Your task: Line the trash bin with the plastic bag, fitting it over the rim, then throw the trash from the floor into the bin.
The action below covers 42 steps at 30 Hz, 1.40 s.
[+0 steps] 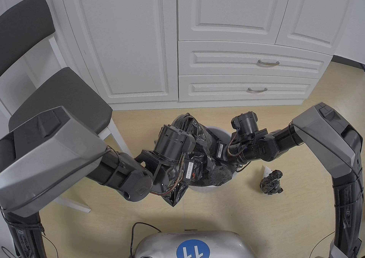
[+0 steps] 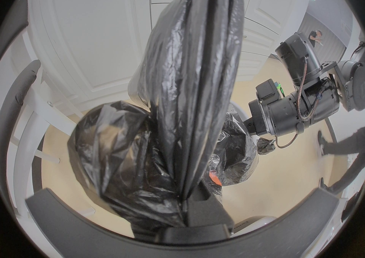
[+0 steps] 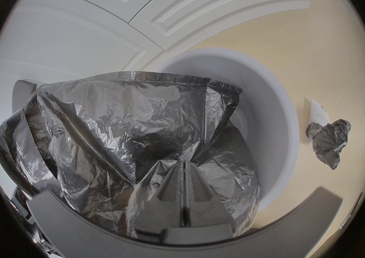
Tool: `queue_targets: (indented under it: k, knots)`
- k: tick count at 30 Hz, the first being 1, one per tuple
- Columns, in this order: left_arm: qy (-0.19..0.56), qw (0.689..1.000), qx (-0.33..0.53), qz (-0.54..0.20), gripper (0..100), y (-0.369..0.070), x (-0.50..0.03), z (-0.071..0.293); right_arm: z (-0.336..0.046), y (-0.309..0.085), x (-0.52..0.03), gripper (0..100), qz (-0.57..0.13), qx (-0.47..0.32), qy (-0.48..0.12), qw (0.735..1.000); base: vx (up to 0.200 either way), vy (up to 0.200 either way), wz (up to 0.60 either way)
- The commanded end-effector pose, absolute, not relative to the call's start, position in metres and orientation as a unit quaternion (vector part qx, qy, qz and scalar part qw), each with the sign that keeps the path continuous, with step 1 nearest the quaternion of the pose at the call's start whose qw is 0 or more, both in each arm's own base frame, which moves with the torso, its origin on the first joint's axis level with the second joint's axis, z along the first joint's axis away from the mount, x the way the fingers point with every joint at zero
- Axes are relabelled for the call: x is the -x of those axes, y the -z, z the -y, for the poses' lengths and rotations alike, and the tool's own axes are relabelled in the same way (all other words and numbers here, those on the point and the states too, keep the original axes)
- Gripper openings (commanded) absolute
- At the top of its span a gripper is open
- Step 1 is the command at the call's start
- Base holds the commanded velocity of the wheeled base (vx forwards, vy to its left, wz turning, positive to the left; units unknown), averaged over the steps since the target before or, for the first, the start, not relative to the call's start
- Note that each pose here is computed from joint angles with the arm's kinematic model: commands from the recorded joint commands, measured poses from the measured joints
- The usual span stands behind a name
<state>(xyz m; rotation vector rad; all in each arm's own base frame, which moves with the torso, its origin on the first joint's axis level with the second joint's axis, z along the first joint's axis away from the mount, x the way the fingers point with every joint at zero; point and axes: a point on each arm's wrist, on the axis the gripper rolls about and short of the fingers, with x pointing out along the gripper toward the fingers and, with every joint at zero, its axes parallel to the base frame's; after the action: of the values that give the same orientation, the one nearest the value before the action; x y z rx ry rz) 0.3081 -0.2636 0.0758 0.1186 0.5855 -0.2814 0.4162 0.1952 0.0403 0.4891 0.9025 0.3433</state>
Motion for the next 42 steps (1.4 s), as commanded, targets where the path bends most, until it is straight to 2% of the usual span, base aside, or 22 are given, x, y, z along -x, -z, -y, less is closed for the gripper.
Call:
queue_targets:
  k: [1,42]
  knots:
    - [0.137,0.946,-0.057,-0.288,0,-0.075,-0.309,0.264,-0.195,-0.041,-0.416,0,-0.429,-0.233,-0.164,0.857,0.000,0.000,0.00]
    - [0.136,0.950,-0.028,-0.280,0,-0.089,-0.304,0.263,-0.194,-0.057,-0.406,0,-0.394,-0.227,-0.182,0.872,0.000,0.000,0.00]
